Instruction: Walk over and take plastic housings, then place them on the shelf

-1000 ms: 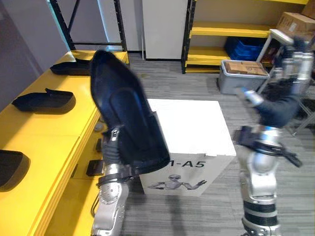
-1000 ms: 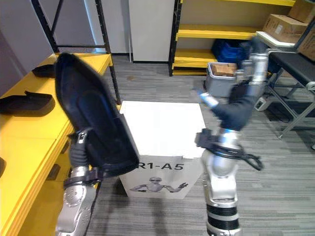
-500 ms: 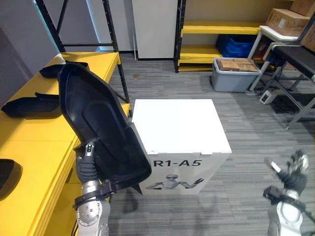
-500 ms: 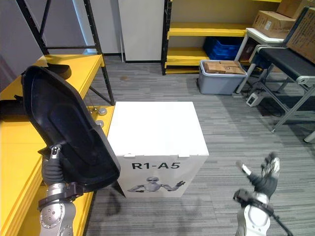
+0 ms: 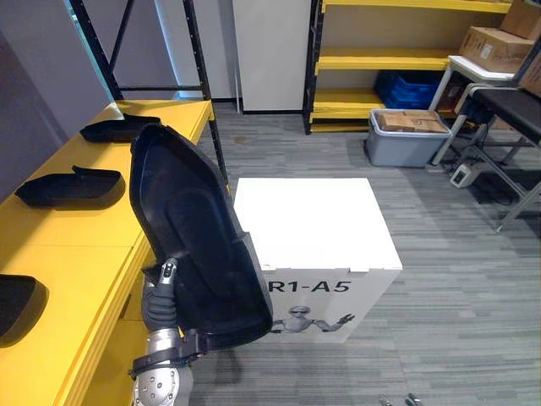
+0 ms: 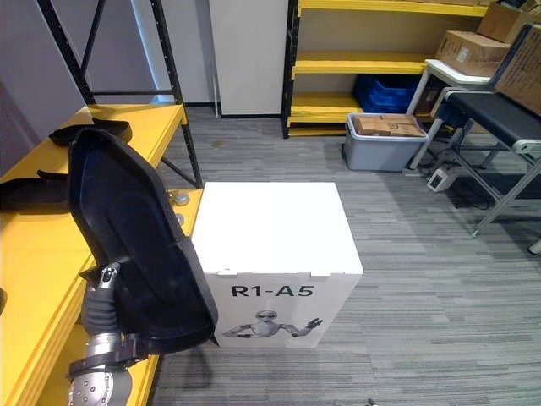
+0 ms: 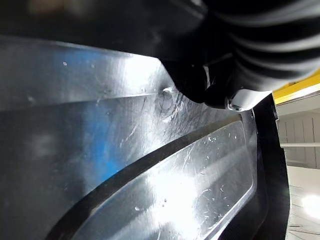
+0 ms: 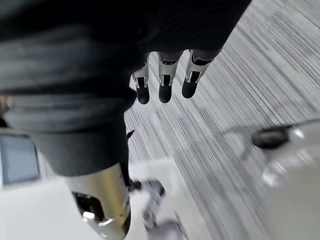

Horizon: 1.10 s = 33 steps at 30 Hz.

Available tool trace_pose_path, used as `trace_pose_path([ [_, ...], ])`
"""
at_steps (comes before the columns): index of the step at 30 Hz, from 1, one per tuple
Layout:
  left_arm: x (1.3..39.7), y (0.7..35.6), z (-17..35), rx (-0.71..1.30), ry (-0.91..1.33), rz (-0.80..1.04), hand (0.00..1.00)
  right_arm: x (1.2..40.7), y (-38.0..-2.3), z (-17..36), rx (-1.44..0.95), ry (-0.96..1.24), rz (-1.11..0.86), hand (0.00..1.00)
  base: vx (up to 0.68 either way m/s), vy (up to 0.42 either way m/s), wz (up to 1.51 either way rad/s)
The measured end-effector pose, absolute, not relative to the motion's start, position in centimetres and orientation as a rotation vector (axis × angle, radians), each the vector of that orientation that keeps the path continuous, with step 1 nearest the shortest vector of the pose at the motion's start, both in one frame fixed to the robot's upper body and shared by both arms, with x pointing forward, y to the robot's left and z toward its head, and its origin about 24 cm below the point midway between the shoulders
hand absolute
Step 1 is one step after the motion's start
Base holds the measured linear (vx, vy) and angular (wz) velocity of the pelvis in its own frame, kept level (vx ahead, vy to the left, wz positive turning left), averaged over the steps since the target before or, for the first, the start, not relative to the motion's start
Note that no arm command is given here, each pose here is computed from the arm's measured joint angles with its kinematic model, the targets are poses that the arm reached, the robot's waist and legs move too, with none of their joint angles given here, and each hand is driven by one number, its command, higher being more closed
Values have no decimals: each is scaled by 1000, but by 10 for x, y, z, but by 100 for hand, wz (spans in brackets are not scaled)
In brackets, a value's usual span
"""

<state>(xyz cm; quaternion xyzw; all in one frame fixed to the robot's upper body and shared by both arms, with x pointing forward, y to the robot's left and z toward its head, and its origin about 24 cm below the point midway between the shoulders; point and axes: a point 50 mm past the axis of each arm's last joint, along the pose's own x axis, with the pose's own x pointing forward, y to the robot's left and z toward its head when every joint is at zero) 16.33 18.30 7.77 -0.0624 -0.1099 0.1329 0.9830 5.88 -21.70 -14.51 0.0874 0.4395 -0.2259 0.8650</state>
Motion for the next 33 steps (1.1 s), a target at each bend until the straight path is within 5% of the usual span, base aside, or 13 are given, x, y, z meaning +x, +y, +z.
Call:
trace_pose_path([
  [10, 163, 167, 87, -159, -255, 194, 100, 78, -200, -146, 102, 925, -294, 0, 8, -20, 74],
  [19, 178, 155, 111, -190, -395, 129, 100, 134, -205, -132, -7, 801, -244, 0, 117, 109, 139],
  [33, 212, 105, 117, -214, -426, -87, 100, 117, -185, -141, -36, 875, -183, 0, 175, 25, 107],
])
